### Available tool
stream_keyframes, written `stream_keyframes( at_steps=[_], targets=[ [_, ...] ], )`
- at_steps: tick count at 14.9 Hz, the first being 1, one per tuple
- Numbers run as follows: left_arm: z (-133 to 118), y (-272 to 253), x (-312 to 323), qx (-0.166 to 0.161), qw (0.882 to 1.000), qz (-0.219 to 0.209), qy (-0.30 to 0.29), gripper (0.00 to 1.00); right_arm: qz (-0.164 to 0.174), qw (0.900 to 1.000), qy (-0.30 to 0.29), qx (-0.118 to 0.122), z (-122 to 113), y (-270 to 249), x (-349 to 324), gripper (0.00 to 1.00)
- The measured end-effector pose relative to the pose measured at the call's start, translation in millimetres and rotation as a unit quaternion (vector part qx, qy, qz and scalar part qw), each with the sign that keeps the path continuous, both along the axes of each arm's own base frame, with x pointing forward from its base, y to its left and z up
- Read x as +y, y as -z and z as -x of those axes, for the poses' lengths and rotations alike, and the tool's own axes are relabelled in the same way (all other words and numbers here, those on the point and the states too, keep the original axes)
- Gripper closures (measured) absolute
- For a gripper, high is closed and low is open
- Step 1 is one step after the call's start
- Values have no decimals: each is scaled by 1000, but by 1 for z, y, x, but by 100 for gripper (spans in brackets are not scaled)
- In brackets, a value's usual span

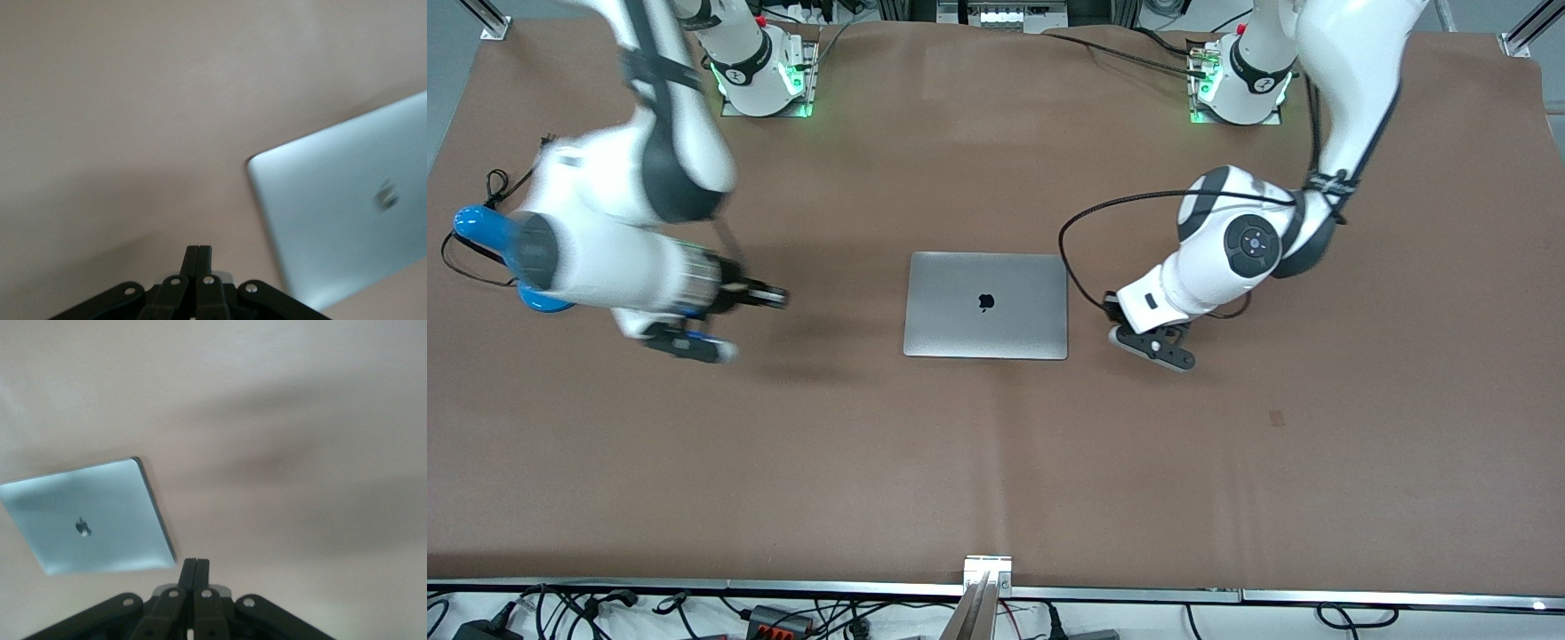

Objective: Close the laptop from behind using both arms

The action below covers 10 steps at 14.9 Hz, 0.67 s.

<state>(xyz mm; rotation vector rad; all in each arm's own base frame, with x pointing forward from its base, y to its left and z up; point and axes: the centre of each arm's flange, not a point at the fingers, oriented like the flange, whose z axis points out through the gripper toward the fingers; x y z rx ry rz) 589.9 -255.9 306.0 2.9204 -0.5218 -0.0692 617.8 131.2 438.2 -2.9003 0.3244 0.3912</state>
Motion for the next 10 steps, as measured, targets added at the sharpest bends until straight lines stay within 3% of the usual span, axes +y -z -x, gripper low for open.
stream_keyframes(
  at_steps=[3,7,10],
  targets=[
    [-12,-39,20,34,997,-68,30,99,32,999,-29,-6,-5,-48,-45,99],
    [-23,-87,42,69,991,-113,30,94,69,994,-84,4,-2,-84,-84,99],
    [-35,-132,71,67,991,-116,5,71,83,991,-109,-3,-3,-96,-90,99]
  ],
)
